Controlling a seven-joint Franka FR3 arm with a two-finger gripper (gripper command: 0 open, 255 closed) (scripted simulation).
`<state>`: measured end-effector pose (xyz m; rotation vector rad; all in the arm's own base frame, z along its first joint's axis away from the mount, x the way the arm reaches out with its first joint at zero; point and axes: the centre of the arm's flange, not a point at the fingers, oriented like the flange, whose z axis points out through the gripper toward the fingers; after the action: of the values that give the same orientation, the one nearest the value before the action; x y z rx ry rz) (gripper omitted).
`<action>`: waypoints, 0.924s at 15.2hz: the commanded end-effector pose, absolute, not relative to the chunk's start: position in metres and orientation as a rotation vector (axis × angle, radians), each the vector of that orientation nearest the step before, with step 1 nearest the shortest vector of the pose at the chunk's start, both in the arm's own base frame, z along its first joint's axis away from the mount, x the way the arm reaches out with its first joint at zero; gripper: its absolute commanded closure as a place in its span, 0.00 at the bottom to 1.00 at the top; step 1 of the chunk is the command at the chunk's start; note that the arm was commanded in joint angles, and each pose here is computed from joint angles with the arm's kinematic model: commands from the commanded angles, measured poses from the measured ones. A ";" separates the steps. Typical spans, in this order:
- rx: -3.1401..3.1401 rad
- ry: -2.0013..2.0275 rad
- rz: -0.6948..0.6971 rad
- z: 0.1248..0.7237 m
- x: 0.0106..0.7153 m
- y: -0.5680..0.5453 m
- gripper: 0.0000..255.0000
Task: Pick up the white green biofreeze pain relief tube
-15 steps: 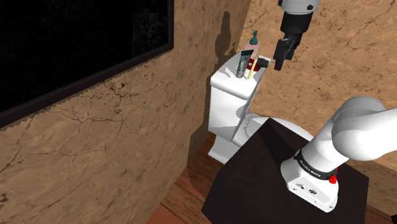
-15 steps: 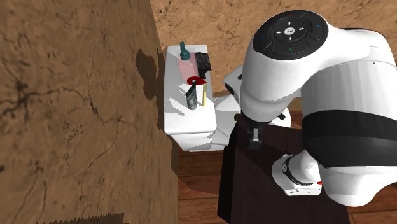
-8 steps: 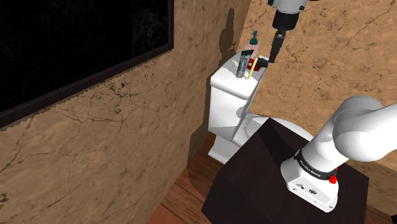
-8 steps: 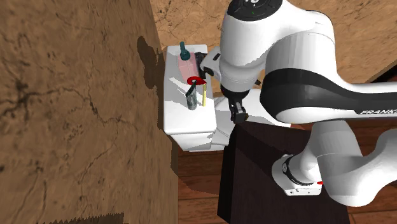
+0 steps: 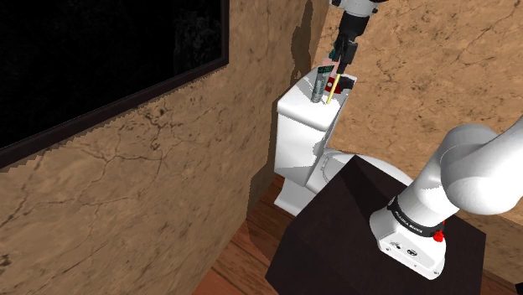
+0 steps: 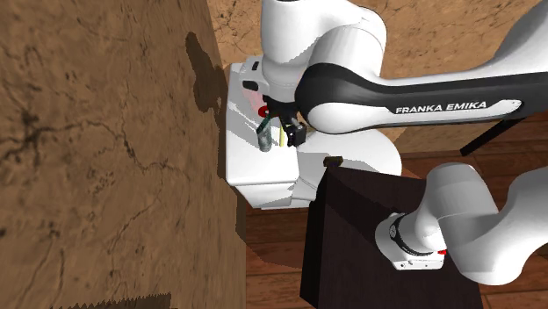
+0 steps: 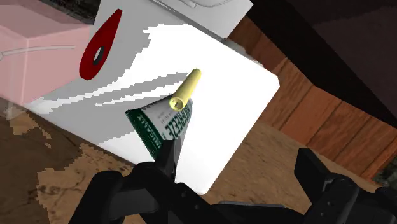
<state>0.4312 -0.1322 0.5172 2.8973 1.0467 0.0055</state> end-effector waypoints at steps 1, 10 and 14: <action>2.850 1.190 0.041 0.512 0.454 -0.141 0.00; 2.763 1.418 0.099 0.479 0.495 -0.150 0.00; 2.763 1.418 0.099 0.466 0.495 -0.150 0.00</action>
<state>0.4947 -0.1498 0.4675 2.7631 1.4176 0.0989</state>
